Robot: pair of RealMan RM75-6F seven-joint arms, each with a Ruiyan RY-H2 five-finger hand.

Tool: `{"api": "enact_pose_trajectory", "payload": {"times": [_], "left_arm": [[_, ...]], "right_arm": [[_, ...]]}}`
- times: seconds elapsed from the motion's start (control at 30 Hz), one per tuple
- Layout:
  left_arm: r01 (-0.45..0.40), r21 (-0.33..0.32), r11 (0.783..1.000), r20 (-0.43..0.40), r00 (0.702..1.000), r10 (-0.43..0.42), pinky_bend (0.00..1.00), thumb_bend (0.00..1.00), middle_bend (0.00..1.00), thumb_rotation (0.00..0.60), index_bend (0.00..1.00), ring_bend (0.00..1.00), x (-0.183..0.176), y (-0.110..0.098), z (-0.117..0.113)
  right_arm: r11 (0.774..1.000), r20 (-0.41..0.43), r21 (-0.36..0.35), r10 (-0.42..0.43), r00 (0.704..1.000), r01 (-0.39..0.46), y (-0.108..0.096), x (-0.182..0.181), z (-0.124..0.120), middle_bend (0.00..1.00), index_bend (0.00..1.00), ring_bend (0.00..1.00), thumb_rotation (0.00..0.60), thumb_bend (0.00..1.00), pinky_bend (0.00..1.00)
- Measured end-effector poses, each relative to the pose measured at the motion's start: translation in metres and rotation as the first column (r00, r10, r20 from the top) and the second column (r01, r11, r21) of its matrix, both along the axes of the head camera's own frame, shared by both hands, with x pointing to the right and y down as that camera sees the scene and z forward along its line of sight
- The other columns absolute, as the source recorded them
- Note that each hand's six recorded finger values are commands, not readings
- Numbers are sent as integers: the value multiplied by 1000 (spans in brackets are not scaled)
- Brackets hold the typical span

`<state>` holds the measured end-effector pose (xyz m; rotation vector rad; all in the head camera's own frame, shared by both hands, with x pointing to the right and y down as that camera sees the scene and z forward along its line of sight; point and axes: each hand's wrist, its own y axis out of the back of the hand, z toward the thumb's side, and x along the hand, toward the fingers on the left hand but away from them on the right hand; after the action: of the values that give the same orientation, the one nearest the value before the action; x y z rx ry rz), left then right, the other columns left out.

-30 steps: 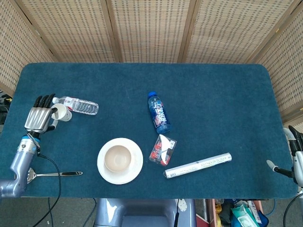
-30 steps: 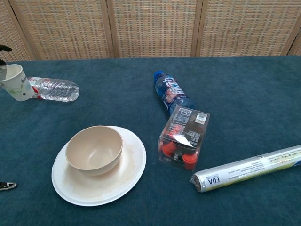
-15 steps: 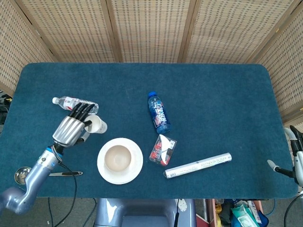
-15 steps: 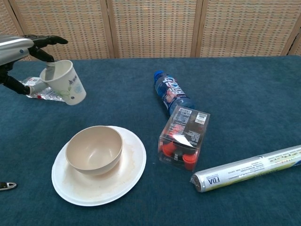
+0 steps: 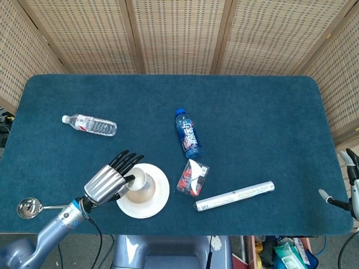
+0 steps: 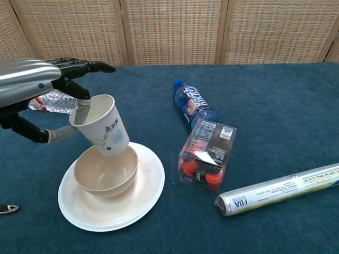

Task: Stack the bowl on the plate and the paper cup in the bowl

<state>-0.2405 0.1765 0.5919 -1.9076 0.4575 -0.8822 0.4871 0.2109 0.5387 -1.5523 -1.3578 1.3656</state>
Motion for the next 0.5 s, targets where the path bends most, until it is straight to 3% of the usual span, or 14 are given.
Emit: {"api": "enact_pose_trajectory", "payload": {"times": [0.5], "left_arm": [[-26,-60,998,93,995,31,7,440,0,600,642,0,-1,10,23]], "right_arm": [[1000,4,4,5,1000,-5,0,1,-1,0,9,0,600,141,0]]}}
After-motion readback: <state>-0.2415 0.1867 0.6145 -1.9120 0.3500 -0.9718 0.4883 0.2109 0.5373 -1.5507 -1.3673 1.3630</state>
